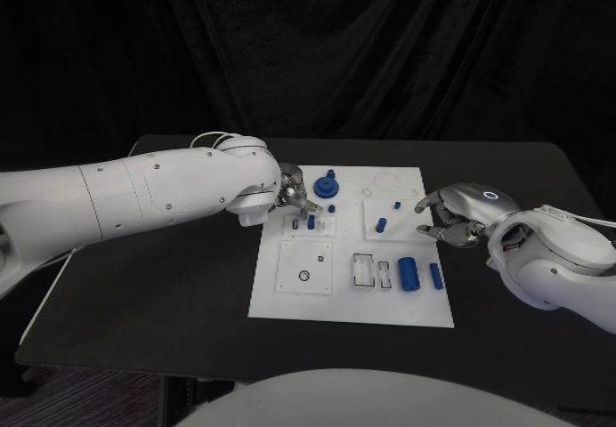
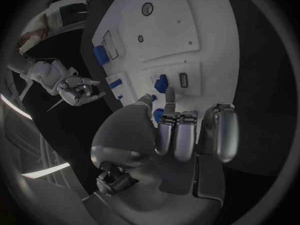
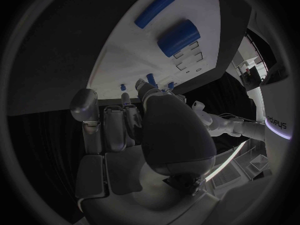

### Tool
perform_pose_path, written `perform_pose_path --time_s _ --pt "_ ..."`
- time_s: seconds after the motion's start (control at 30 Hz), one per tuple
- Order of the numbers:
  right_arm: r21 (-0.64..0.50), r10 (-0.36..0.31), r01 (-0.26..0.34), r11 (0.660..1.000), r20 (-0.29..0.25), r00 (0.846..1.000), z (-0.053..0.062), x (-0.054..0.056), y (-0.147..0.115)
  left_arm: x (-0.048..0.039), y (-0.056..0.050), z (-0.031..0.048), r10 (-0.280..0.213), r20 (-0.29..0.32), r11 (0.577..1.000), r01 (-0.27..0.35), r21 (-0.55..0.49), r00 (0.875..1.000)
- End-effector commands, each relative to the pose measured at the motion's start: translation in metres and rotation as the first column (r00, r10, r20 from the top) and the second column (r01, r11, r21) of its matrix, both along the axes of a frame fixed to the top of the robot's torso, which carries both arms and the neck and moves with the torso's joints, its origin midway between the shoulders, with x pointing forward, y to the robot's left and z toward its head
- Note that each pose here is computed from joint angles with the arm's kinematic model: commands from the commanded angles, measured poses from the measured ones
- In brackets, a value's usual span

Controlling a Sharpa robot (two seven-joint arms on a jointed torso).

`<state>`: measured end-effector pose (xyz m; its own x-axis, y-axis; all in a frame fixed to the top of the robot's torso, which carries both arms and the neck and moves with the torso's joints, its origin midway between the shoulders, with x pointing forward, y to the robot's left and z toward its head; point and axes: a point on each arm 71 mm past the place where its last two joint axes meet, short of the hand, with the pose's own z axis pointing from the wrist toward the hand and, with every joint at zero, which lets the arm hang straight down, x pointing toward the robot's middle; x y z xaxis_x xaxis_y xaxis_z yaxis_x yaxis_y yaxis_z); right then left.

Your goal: Assemble the parts on the task board

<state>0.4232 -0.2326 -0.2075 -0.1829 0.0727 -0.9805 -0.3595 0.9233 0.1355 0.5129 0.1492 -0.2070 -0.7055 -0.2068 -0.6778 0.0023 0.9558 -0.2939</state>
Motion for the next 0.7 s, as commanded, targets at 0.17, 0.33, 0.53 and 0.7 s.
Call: perform_pose_path --time_s 0.17,0.33,0.53,0.7 --pt "0.005 -0.005 0.005 1.000 0.009 1.000 0.0004 0.0001 0.0003 -0.0022 -0.0037 -0.0025 -0.018 -0.020 1.000 0.018 0.007 1.000" --pt "0.002 -0.006 0.006 1.000 0.007 1.000 0.0002 0.0002 0.0004 -0.0026 -0.0042 -0.0041 -0.020 -0.027 1.000 0.021 0.011 0.999" --pt "0.000 -0.006 0.006 1.000 0.005 1.000 -0.0002 0.0005 0.0005 -0.0034 -0.0048 -0.0069 -0.026 -0.036 1.000 0.026 0.012 0.999" --pt "-0.003 -0.006 0.006 1.000 0.002 1.000 -0.0005 0.0006 0.0015 -0.0042 -0.0056 -0.0089 -0.030 -0.043 0.999 0.031 0.012 0.999"
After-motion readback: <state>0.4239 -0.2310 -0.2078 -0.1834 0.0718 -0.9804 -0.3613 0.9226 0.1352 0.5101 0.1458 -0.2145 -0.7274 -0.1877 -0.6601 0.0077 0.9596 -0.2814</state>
